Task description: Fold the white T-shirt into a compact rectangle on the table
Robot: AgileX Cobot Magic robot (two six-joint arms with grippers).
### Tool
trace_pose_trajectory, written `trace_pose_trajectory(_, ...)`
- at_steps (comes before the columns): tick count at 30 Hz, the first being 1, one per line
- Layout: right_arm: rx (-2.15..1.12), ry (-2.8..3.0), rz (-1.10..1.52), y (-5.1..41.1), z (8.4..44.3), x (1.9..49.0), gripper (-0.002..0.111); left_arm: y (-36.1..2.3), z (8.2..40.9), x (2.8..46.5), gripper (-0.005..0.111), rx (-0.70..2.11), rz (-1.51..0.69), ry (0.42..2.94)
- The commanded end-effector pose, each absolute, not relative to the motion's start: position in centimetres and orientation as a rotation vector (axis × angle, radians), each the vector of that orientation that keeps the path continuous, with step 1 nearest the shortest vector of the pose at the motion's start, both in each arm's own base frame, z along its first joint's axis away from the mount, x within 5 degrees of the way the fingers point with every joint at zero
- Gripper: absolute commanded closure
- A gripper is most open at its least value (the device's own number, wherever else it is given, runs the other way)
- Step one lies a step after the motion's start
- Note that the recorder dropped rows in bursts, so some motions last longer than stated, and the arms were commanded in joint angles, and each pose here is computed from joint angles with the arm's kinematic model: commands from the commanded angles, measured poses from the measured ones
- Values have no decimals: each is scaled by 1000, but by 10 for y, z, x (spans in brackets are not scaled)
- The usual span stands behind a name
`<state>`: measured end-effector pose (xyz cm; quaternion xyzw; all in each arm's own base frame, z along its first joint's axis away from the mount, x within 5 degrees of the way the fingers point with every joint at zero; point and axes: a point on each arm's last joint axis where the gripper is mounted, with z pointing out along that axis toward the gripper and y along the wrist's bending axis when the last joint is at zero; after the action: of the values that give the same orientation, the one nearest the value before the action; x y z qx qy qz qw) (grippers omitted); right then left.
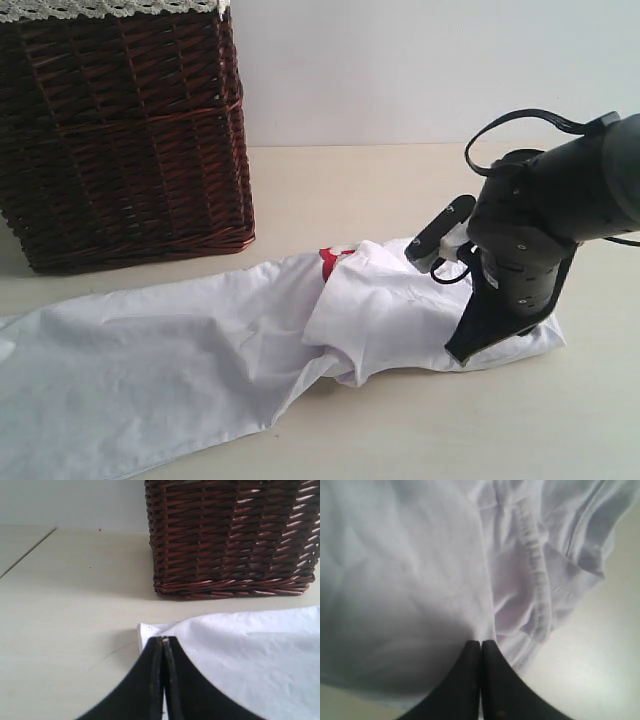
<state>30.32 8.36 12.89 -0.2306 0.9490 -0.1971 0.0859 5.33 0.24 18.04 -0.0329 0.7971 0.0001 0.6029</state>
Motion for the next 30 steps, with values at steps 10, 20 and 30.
trace_pose_trajectory(10,-553,2693,-468,90,192,314,108,2,182,53,107,-81,-2,1833)
trace_pose_trajectory(20,-353,2319,-95,89,313,277,108,3,185,54,107,-36,47,1798)
trace_pose_trajectory(30,-410,2400,-109,87,310,267,108,4,249,49,107,-450,-491,1236)
